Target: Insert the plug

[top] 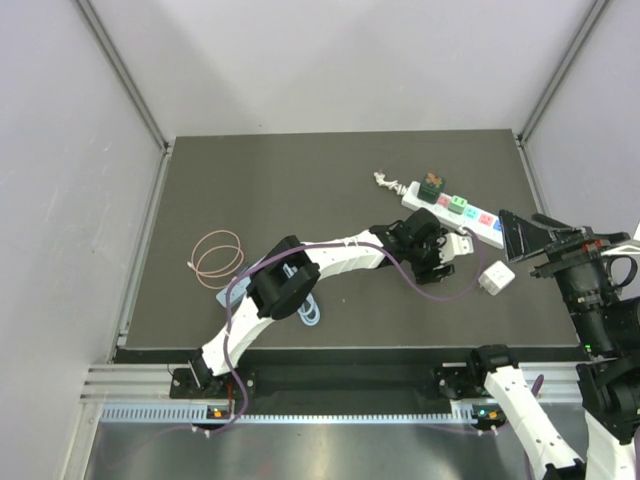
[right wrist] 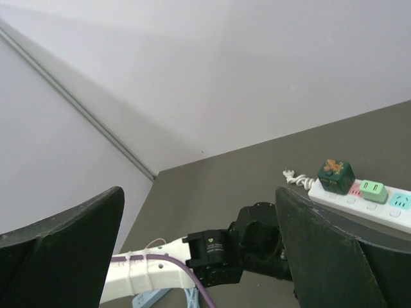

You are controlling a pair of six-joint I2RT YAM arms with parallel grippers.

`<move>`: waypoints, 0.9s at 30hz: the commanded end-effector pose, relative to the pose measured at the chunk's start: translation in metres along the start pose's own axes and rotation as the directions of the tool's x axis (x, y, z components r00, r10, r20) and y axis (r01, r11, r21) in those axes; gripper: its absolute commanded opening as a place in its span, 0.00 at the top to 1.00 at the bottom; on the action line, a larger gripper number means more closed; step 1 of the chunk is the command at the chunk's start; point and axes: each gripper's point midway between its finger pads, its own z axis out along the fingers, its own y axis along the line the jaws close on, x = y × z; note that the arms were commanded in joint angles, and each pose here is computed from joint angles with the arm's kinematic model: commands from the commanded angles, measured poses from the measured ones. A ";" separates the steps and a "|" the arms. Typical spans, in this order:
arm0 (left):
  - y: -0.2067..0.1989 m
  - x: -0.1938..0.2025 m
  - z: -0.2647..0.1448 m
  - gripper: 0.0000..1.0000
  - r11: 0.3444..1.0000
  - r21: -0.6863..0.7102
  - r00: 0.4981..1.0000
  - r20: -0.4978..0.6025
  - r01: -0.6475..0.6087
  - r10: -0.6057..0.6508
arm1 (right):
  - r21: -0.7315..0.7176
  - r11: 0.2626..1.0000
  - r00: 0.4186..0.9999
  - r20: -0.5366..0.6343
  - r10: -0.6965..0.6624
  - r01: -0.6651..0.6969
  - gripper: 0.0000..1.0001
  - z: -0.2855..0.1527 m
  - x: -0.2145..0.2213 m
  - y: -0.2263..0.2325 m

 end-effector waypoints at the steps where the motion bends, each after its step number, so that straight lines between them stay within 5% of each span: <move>1: -0.001 -0.001 0.008 0.31 1.000 0.016 1.000 -0.005 -0.027 0.027 | -0.022 1.000 0.999 0.048 -0.015 0.016 0.00 -0.007 -0.016 0.008; 7: -0.001 0.018 0.015 0.38 1.000 0.001 0.998 -0.059 -0.025 0.025 | -0.012 1.000 1.000 0.028 -0.005 0.006 0.00 -0.002 -0.009 0.004; 10: -0.001 0.020 0.013 0.55 1.000 -0.002 0.998 -0.065 -0.014 0.014 | -0.009 1.000 1.000 0.015 0.004 -0.004 0.00 0.002 -0.004 0.002; 11: -0.001 0.017 0.012 0.63 1.000 -0.005 0.998 -0.059 -0.011 0.010 | -0.006 1.000 1.000 0.006 0.007 -0.007 0.00 0.004 0.000 0.000; 12: -0.002 0.013 0.008 0.86 1.000 -0.010 0.999 -0.048 -0.002 0.002 | -0.007 1.000 1.000 -0.004 0.007 -0.007 0.00 0.005 0.002 0.000; 14: 0.001 -0.006 -0.003 1.00 0.991 -0.057 0.992 0.014 0.125 -0.124 | 0.014 1.000 0.999 -0.032 -0.009 0.009 0.00 0.012 0.012 -0.008; 16: 0.009 -0.023 -0.016 1.00 0.968 -0.096 0.970 0.095 0.233 -0.224 | 0.053 0.998 0.997 -0.076 -0.031 0.035 0.00 0.021 0.023 -0.019; 18: 0.011 -0.055 -0.041 1.00 0.941 -0.064 0.919 0.244 0.333 -0.309 | 0.108 0.991 0.992 -0.105 -0.068 0.079 0.00 0.030 0.031 -0.034; 21: 0.015 -0.093 -0.086 1.00 0.842 0.030 0.772 0.384 0.539 -0.507 | 0.129 0.983 0.979 -0.171 -0.110 0.133 0.00 0.048 0.049 -0.047; 27: 0.027 -0.133 -0.161 1.00 0.612 0.091 0.489 0.515 0.785 -0.704 | 0.084 0.975 0.967 -0.173 -0.189 0.206 0.05 0.076 0.067 -0.057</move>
